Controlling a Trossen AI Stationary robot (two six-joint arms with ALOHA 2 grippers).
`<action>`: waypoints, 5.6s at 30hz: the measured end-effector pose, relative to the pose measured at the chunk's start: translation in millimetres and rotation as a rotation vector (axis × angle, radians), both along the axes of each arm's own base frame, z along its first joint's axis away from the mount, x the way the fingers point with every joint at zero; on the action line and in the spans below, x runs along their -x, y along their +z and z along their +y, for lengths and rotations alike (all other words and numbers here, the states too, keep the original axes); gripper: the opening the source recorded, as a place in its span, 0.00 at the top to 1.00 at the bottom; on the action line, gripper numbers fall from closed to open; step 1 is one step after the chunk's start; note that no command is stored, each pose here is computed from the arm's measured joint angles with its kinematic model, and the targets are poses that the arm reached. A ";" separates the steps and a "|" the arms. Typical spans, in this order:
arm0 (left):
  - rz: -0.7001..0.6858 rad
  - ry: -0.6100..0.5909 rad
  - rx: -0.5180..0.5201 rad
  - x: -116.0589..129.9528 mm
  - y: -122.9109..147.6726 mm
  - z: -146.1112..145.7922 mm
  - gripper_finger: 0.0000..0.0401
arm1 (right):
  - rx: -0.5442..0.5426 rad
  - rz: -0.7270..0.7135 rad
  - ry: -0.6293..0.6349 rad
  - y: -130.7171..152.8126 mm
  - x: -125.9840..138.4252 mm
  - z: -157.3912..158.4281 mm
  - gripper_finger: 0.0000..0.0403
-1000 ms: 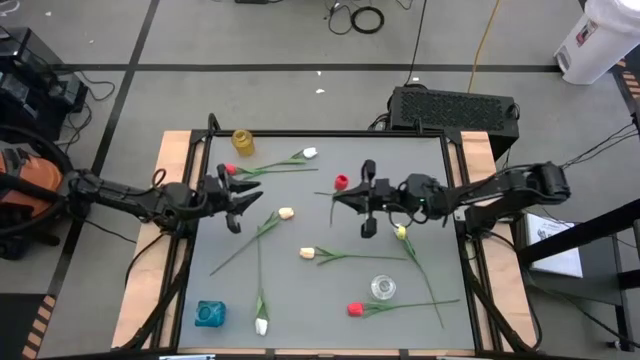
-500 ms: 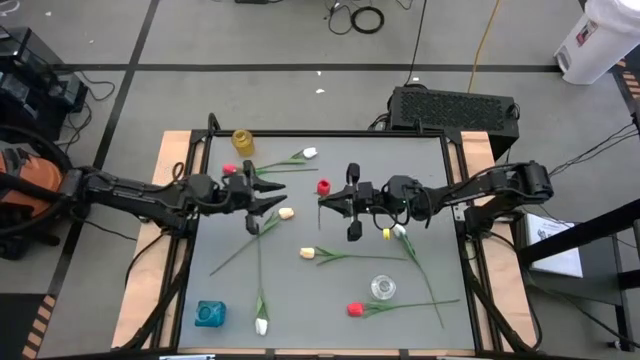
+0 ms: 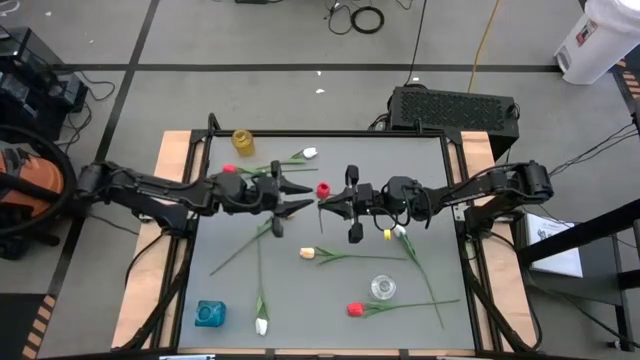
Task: Sort flowers into vase by color
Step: Put the top right red tulip into the yellow vase
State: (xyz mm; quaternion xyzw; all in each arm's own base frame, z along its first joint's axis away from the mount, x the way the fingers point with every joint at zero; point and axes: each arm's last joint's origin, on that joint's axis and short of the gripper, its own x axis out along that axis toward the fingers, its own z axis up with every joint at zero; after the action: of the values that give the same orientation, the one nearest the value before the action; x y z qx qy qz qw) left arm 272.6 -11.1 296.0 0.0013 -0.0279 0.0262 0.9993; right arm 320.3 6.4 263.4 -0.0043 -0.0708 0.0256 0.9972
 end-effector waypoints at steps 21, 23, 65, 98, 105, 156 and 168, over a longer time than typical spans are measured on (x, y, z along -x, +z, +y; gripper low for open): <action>0.031 -0.098 0.048 -20.8 2.5 -4.8 0.67 | 0.002 0.016 0.002 -1.6 -0.2 1.2 1.00; 0.033 -0.098 0.048 -20.9 2.3 -4.7 0.67 | 0.002 0.015 0.002 -1.5 -0.2 1.3 1.00; 0.032 -0.091 0.053 -20.7 2.3 -6.5 0.67 | -0.109 0.018 0.070 -1.0 0.4 10.9 1.00; 0.029 -0.097 0.068 -20.5 2.6 -8.0 0.67 | -0.182 0.026 0.075 -1.5 0.2 10.5 1.00; 0.030 -0.097 0.068 -20.5 2.4 -8.0 0.67 | -0.201 0.034 0.077 -2.1 0.2 10.6 1.00; 0.077 -0.076 0.065 -22.3 -3.8 -7.1 1.00 | -0.153 0.061 0.025 -5.3 -0.3 9.5 0.90; 0.144 -0.012 0.040 -22.0 -10.5 -5.8 1.00 | -0.122 0.114 0.009 -10.3 -0.7 9.3 0.70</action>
State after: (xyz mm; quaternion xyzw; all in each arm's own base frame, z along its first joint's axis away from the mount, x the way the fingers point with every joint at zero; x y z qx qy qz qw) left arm 294.5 -16.9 285.5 -0.0167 0.0447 0.0204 0.9987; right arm 321.0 15.8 253.0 0.0580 -0.0155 0.0259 0.9979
